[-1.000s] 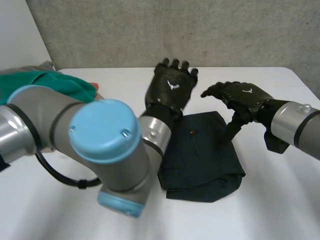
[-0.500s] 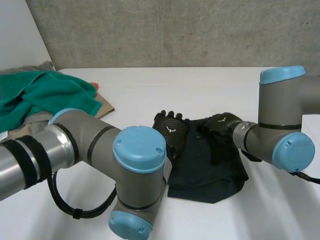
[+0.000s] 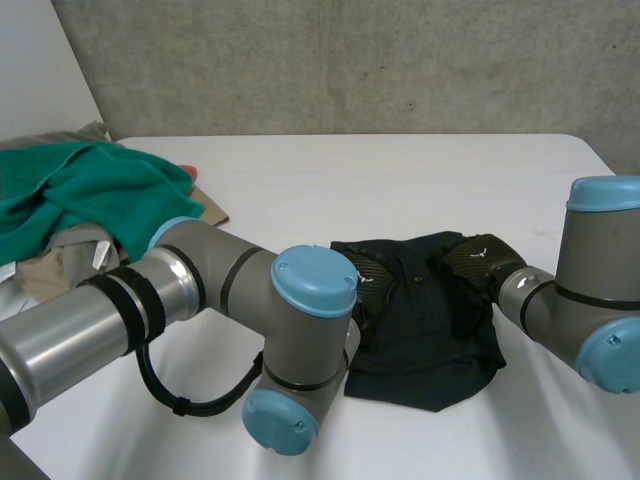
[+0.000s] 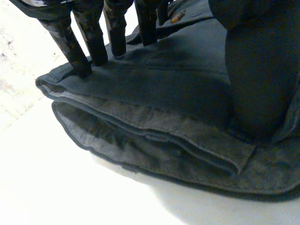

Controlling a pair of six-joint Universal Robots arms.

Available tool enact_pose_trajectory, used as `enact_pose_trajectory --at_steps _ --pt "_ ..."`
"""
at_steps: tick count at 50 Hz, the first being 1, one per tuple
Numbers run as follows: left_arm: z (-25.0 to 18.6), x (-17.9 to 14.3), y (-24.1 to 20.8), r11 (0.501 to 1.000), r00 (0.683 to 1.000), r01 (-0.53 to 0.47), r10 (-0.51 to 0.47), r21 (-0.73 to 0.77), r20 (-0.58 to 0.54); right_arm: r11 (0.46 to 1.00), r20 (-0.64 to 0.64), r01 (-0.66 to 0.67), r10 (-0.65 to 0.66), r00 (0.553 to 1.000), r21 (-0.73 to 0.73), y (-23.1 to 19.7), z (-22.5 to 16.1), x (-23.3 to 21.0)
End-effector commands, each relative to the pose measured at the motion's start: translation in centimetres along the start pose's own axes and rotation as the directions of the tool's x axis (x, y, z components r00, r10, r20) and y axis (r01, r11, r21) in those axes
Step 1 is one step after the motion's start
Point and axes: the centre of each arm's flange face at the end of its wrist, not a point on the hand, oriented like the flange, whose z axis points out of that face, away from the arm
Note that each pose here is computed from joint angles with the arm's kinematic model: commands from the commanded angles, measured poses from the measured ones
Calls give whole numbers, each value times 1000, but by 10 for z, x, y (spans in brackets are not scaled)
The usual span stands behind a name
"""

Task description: Fold the laundry.

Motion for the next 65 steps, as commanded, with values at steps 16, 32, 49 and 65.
enact_pose_trajectory --at_steps 16,32,49,65 --pt "-79 -57 -112 956 998 59 -65 288 10 892 -84 -425 440 894 156 -9 -54 58" --pt "-74 -73 -83 964 987 158 -148 215 -62 847 232 -529 525 819 -47 51 -33 21" --pt "-75 -72 -85 963 987 156 -145 219 -65 880 255 -475 464 848 -19 49 -7 22" --pt "-74 -77 -90 957 987 159 -151 241 -53 853 39 -475 479 877 214 20 59 100"
